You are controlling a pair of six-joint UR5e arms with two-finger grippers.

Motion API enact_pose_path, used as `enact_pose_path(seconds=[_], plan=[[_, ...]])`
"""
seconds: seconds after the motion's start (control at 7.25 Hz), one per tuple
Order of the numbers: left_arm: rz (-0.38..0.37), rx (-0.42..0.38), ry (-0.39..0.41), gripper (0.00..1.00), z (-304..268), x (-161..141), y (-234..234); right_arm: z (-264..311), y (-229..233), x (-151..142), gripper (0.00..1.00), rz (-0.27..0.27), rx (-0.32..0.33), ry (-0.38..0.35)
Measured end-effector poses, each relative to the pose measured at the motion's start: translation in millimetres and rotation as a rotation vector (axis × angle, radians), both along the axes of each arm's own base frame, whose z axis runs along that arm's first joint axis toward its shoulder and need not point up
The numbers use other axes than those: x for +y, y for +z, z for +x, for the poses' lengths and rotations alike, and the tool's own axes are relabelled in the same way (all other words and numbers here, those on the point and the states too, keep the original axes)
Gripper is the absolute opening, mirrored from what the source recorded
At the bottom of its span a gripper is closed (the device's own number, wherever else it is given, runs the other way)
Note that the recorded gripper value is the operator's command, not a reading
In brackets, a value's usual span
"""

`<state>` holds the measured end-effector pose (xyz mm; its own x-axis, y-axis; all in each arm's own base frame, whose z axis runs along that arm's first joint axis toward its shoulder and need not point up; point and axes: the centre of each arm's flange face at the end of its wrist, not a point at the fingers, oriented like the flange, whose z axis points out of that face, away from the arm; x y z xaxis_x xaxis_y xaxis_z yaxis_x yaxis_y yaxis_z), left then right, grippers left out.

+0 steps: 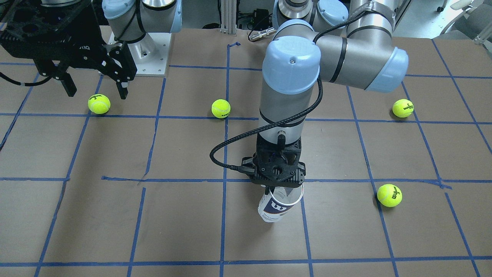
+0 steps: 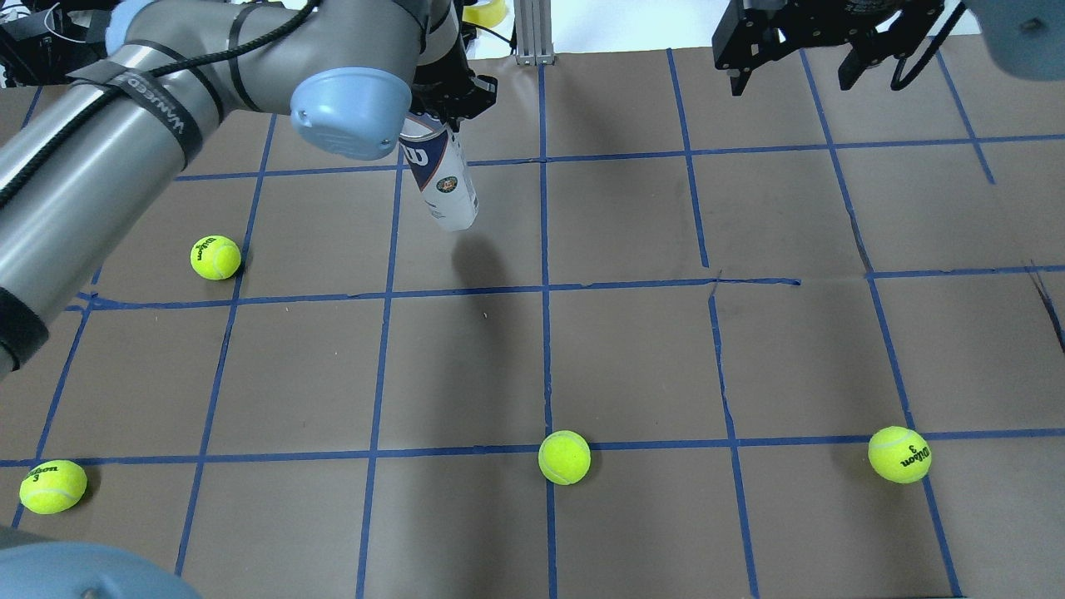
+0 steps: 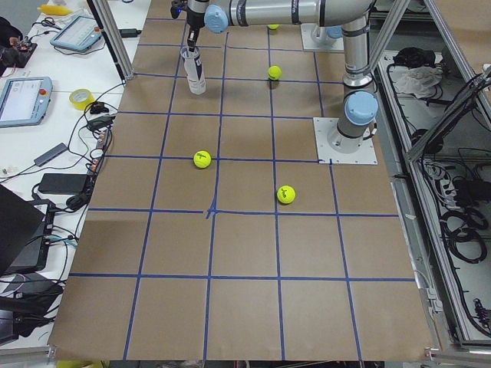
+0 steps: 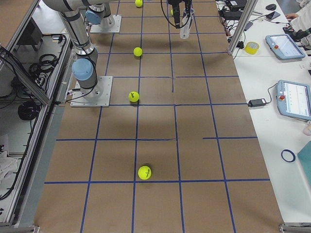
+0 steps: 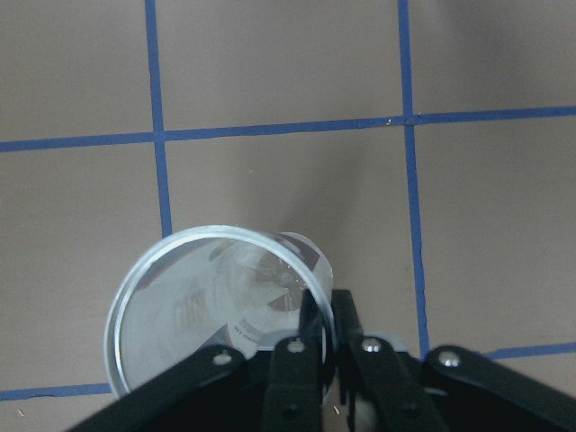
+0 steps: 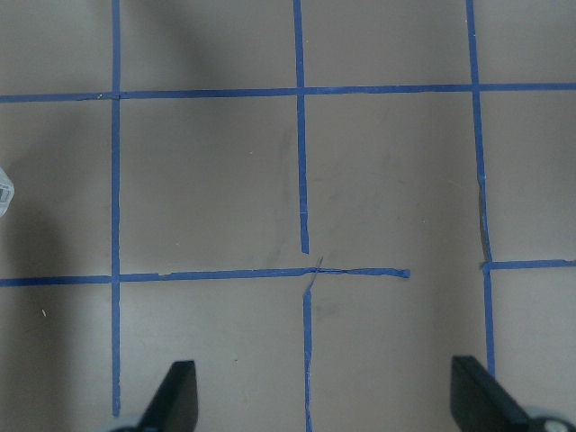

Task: Lift up tennis ball bucket
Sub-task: 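Set the can upright on the table and open the left gripper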

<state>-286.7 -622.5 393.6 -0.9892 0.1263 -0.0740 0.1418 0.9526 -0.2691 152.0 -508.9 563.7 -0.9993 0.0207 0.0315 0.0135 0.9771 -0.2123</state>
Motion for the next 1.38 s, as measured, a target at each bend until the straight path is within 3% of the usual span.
enact_pose_path(seconds=[0.55,0.69,0.83,0.97,1.1,1.38], plan=[[-0.020,-0.037,-0.011,0.00,-22,-1,-31,-1,0,-2,1.00,-0.013,0.010,0.001],[-0.041,-0.030,-0.010,0.29,-22,0,-37,-1,0,-3,1.00,-0.012,0.010,-0.002],[-0.066,-0.023,-0.008,0.67,-22,2,-42,-1,-1,-3,1.00,-0.012,0.010,-0.003],[-0.086,-0.014,0.000,0.80,-22,3,-43,-1,-1,-3,1.00,-0.011,0.010,-0.004],[-0.096,-0.002,0.012,1.00,-22,4,-42,-1,-1,-4,1.00,-0.011,0.010,-0.004],[-0.099,0.037,0.036,1.00,-24,8,-27,-1,-1,-4,1.00,-0.010,0.010,-0.005]])
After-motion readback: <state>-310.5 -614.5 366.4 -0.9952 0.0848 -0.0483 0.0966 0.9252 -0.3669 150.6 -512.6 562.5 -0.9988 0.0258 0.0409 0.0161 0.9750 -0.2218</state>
